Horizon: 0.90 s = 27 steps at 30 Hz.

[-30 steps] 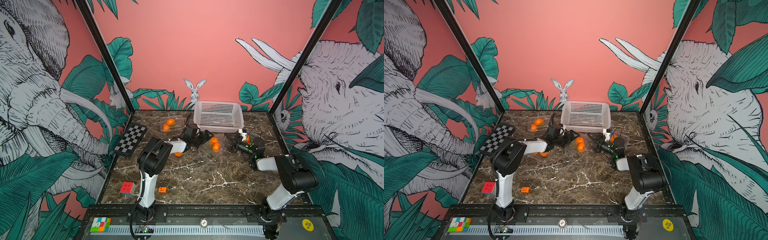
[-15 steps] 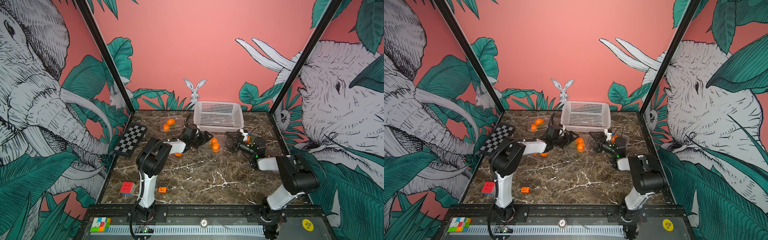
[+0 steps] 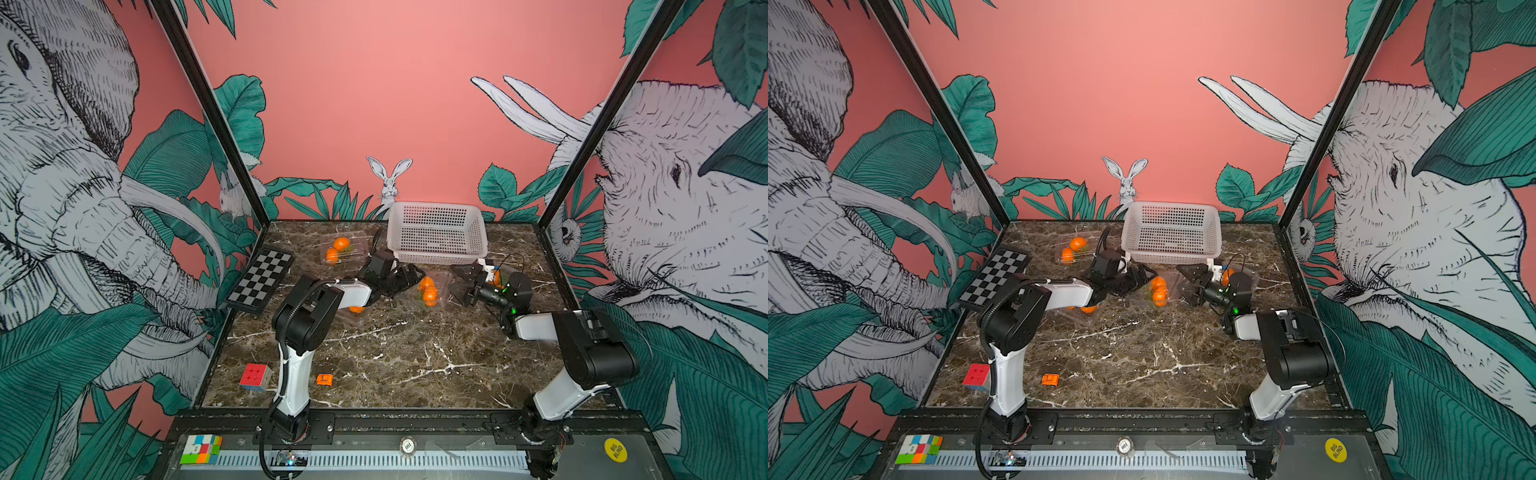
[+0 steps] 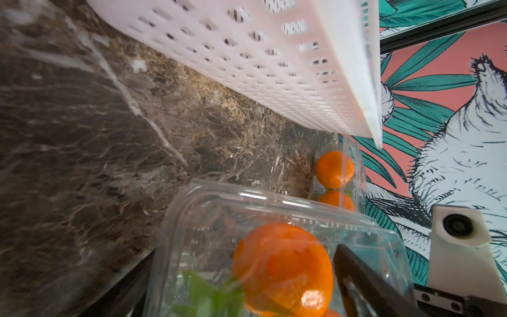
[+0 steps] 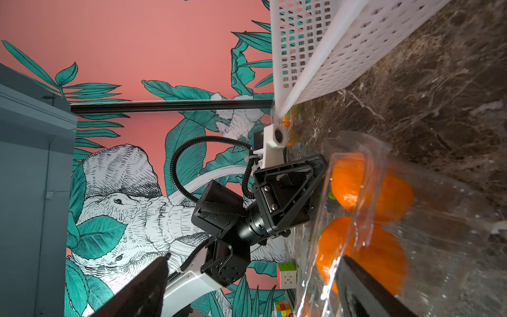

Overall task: Take oranges out of containers
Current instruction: Open the packing box at the center of the board.

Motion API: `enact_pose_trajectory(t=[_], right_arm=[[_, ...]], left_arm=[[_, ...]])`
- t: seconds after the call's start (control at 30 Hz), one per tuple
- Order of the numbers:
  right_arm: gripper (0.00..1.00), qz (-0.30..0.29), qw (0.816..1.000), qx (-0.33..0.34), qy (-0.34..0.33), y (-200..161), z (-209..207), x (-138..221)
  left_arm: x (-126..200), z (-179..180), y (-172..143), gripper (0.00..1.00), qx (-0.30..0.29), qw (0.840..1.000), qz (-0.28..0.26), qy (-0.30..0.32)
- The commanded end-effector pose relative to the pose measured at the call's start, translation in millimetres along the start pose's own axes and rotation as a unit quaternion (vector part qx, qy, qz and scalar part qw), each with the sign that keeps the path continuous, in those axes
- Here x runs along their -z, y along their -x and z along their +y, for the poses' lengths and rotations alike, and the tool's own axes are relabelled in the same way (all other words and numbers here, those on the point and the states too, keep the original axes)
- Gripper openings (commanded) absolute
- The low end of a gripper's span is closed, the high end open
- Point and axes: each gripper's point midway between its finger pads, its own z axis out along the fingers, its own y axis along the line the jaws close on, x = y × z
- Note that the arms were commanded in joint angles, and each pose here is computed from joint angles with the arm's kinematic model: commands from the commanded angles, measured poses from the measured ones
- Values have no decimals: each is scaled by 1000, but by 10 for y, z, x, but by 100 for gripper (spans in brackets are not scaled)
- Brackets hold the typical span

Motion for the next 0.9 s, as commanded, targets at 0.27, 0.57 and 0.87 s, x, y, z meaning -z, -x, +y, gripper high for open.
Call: enact_pose_trajectory(t=[0.27, 0.57, 0.87], right_arm=[[92, 18, 1000, -3, 12, 8, 27, -171], [92, 43, 998, 30, 24, -109, 215, -156], [93, 20, 999, 39, 15, -15, 256, -57]], left_arm=[[70, 44, -200, 94, -9, 1000, 21, 17], [73, 96, -233, 93, -12, 999, 24, 23], [85, 159, -269, 91, -17, 999, 28, 34]])
